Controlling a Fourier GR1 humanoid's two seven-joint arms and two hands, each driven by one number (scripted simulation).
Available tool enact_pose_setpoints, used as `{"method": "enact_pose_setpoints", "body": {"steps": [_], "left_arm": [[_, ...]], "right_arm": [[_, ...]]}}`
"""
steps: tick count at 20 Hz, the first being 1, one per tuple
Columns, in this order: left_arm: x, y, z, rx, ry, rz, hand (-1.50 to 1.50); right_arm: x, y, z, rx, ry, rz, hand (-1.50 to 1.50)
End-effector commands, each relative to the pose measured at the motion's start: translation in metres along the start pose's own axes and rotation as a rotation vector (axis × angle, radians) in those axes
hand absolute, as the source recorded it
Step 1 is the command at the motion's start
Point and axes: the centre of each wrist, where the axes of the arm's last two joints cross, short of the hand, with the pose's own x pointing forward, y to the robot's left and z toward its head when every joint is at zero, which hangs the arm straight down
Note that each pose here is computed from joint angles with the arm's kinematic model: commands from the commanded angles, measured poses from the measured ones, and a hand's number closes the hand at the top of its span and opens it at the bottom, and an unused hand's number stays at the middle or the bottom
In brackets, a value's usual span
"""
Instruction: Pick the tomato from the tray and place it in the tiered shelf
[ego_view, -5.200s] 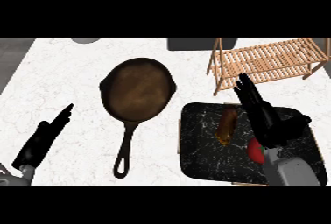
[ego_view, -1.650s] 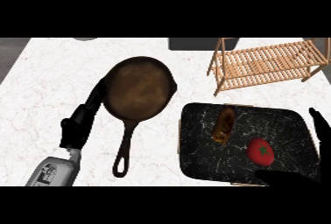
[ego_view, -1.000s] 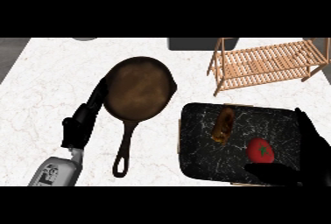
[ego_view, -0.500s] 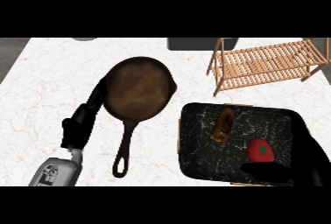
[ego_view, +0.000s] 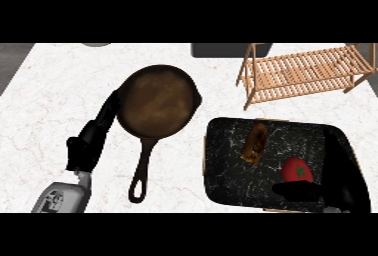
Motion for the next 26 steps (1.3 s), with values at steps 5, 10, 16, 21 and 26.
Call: {"method": "enact_pose_setpoints", "body": {"steps": [5, 10, 16, 21, 26], "left_arm": [[-0.014, -0.010, 0.003, 0.003, 0.000, 0.011, 0.00], [0.007, -0.015, 0.007, -0.003, -0.002, 0.003, 0.00], [-0.001, -0.010, 0.008, -0.015, 0.004, -0.005, 0.00], [0.000, -0.009, -0.013, -0.008, -0.007, -0.007, 0.00], [-0.008, -0.003, -0.010, 0.001, -0.005, -0.010, 0.00]], "right_arm": [[0.002, 0.007, -0.013, 0.023, 0.102, 0.022, -1.50], [-0.020, 0.028, -0.006, 0.050, 0.089, 0.030, -1.50], [-0.020, 0.038, -0.001, 0.079, 0.097, 0.039, 1.50], [-0.012, 0.038, -0.006, 0.074, 0.028, 0.157, 1.50], [-0.018, 0.042, -0.031, 0.023, 0.014, 0.142, 1.50]]}}
